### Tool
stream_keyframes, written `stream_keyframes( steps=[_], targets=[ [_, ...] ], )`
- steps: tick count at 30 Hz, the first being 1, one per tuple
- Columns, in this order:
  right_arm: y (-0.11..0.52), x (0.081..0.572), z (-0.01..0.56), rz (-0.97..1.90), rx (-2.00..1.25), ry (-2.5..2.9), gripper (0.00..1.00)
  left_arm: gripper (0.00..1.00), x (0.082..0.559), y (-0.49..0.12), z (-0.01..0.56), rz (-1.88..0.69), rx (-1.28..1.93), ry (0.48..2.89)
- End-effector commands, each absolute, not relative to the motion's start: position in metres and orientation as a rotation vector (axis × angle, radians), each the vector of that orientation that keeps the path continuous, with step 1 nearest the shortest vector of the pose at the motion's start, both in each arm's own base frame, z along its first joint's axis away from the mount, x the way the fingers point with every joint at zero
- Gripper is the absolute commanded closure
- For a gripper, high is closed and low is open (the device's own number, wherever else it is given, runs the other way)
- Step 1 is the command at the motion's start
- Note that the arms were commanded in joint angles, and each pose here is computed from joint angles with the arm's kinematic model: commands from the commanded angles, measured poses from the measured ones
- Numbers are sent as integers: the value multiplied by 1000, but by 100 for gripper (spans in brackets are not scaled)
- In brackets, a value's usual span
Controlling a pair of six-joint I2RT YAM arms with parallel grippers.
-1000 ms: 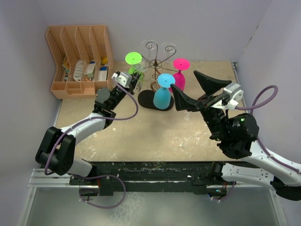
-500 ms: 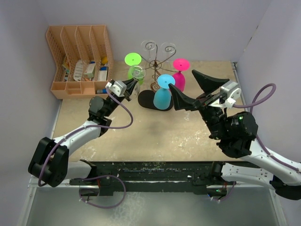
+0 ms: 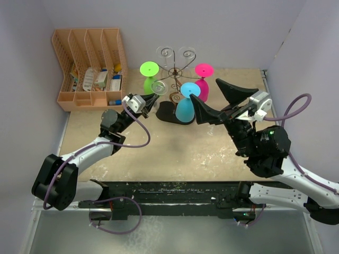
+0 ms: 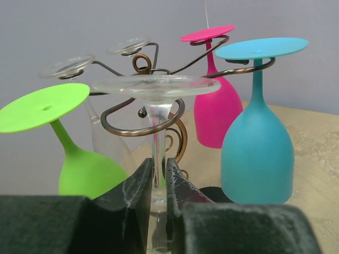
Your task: Place the wine glass upside down on the wine glass rack
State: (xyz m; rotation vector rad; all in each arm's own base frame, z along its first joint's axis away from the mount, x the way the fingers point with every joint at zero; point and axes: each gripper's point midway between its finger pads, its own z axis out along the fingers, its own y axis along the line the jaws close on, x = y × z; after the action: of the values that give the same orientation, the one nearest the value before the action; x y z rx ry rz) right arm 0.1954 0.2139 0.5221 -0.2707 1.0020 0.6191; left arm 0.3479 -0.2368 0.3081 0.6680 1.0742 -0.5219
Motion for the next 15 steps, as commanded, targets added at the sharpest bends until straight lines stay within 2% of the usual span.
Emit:
stream_keyframes(
  steps=[1,6,12,15],
  targets=[
    [203,188,539,659,-225,951,0,76,340,-239,319,-507,716,993],
    [203,188,539,659,-222,948,0,70,344,-239,314,-493,726,1007],
    [206,189,536,655,-229,954,0,68,345,-240,313,-492,727,1011],
    [206,190,535,654,-229,953,0,63,345,-239,310,-490,727,1017]
  ],
)
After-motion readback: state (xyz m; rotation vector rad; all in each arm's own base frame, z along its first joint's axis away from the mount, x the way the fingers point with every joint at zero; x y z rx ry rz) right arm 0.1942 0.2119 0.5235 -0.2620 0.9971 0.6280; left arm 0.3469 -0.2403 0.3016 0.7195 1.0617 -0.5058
